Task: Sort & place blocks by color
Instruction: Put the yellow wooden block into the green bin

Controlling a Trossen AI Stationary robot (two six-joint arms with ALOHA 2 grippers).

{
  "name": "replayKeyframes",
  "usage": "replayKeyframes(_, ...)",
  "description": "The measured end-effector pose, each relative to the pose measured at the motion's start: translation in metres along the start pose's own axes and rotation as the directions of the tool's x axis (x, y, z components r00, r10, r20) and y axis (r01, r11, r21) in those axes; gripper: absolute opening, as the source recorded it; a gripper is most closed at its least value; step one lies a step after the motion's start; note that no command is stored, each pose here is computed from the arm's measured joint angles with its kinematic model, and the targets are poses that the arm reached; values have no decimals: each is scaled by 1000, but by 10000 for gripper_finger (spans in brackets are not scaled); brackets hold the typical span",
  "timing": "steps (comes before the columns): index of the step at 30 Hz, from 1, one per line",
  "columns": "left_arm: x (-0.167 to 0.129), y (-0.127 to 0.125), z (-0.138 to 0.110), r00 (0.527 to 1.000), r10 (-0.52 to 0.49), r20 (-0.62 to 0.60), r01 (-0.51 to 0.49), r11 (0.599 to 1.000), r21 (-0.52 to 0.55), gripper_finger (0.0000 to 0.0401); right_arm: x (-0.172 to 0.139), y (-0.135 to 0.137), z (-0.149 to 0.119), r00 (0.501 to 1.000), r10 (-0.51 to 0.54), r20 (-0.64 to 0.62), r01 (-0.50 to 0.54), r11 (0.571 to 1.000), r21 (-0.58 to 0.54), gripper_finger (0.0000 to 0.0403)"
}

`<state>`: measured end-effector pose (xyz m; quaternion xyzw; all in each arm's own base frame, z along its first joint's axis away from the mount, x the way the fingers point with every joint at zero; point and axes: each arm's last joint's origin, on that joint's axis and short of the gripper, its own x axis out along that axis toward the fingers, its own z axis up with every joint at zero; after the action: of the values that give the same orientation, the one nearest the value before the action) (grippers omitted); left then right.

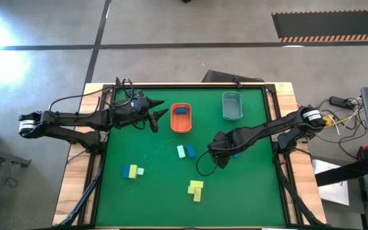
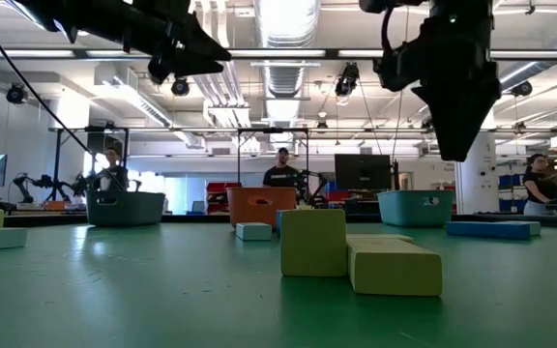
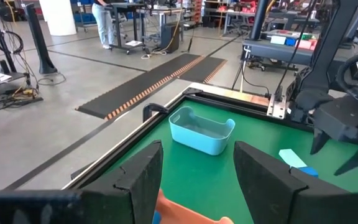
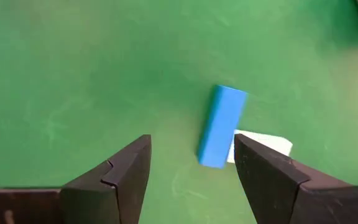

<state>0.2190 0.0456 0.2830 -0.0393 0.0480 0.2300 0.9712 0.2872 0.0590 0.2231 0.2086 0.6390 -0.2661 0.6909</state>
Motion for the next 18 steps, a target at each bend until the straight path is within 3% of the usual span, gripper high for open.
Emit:
replayKeyframes(5,0,0,0,1000,0,0,0,1000,0,182,-2,16,-9,998,69,12,-64,967,-246,215)
replayKeyframes(11,0,0,0,1000,0,0,0,1000,0,182,2,47,-14,961,216,170,-124,892,-434,204)
replayKeyframes(18,0,0,0,1000,0,-1,0,1000,0,182,21,92,-20,867,397,300,-121,753,-647,181)
